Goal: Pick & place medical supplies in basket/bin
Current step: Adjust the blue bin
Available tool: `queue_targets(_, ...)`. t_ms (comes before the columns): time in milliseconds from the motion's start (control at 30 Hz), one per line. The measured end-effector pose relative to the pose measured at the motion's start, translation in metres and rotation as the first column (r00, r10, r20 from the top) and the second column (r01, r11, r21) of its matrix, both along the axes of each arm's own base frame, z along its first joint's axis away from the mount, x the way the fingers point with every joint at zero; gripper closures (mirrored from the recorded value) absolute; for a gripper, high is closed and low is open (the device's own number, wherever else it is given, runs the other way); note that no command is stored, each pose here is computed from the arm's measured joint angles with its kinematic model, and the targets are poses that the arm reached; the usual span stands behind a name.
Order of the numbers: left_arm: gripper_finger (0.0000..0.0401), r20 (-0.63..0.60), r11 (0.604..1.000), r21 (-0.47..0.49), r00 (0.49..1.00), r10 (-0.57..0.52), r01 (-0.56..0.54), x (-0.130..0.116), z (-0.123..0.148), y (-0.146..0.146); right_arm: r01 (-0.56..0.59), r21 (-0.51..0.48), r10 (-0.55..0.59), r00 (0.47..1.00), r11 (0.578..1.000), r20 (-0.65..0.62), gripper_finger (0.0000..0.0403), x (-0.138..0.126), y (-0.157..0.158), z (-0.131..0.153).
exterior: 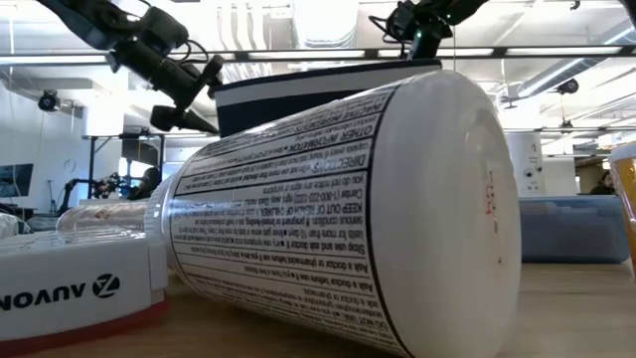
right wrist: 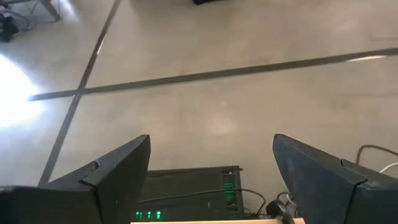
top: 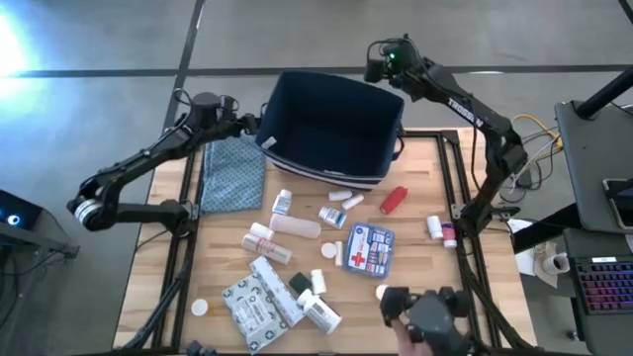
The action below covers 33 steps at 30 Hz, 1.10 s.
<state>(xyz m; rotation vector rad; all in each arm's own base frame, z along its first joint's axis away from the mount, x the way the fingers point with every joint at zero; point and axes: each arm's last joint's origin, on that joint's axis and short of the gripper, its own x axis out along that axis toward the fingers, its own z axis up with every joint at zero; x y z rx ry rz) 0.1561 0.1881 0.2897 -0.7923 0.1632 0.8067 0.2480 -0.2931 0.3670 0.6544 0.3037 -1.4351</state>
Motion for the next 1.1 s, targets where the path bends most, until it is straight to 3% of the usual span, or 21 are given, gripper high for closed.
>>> queue_targets(233,0.0105,0.008,0.994,-0.048,0.995,-0.099,0.099,0.019,-0.007,-0.018,-0.090,0.133,0.080,0.993,0.987,0.083,0.0074,-0.005,-0.028,-0.021)
queue_targets(500,0.0105,0.033,0.968,-0.057,0.970,-0.241,0.243,0.044,-0.003,-0.057,-0.192,0.279,0.180,0.981,0.941,0.070,0.0074,0.008,-0.025,-0.046)
queue_targets(667,0.0105,0.034,0.979,-0.012,0.978,-0.204,0.204,0.044,0.004,-0.070,-0.238,0.284,0.233,0.971,0.929,0.051,0.0074,0.019,-0.013,-0.045)
queue_targets(867,0.0105,0.042,0.988,0.051,0.988,-0.146,0.144,0.032,0.016,-0.076,-0.233,0.222,0.243,0.970,0.947,-0.017,0.0074,0.022,-0.003,-0.036)
queue_targets(1033,0.0105,0.064,0.985,0.110,0.988,-0.142,0.135,0.012,0.031,-0.087,-0.226,-0.001,0.224,0.967,0.974,-0.119,0.0074,0.001,0.020,0.020)
queue_targets(1100,0.0105,0.085,0.983,0.126,0.986,-0.141,0.130,0.003,0.037,-0.093,-0.234,-0.033,0.228,0.964,0.972,-0.134,0.0074,-0.012,0.033,0.040)
